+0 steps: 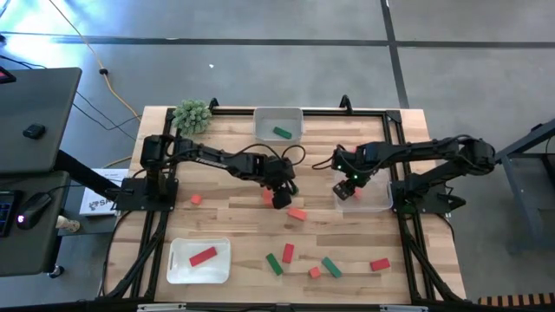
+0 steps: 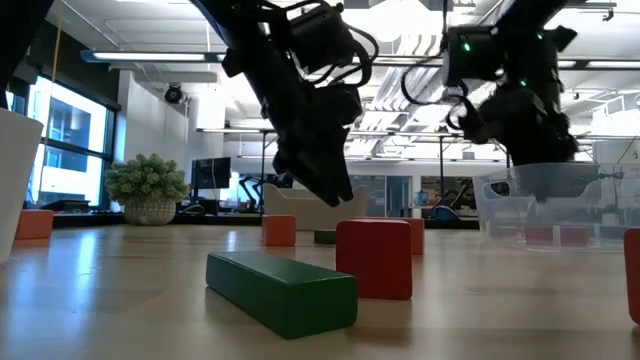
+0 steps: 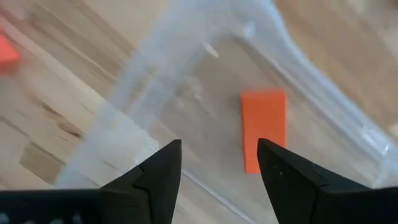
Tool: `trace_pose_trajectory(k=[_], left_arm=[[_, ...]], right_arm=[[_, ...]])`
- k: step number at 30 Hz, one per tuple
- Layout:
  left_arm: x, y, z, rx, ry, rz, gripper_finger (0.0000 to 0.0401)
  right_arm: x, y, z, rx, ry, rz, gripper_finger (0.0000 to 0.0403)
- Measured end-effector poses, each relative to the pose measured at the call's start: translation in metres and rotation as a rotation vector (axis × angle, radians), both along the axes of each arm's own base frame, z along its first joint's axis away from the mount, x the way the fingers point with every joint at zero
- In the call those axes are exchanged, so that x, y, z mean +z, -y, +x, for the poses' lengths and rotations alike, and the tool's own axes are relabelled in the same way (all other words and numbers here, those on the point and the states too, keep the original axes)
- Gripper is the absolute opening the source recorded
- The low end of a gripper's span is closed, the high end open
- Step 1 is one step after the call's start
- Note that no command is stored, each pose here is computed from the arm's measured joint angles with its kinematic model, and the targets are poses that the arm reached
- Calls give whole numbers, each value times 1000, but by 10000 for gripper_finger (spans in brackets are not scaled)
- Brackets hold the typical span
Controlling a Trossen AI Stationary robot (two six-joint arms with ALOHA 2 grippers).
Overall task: Sort & place blocks by color
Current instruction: Put the green block into the gray bin
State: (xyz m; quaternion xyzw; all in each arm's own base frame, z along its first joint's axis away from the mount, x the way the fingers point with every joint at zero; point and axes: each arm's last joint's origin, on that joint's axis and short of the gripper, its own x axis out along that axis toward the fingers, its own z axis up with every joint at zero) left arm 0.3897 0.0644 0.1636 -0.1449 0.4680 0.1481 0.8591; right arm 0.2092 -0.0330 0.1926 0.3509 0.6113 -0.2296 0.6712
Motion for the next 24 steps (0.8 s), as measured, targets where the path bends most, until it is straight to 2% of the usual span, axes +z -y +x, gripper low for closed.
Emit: trace_pose_trajectory(k=[5,13,24], left_arm=[[-3,0,1,11,0,-7,204],[-26,0,4,40,-60,-34,204],[-30,4,5,32,-70,-15,204]], right_arm=[[22,4,9,1,31,-73,199],[50,7,18,37,79,-166,199],[57,9,19,45,77,-214,199]])
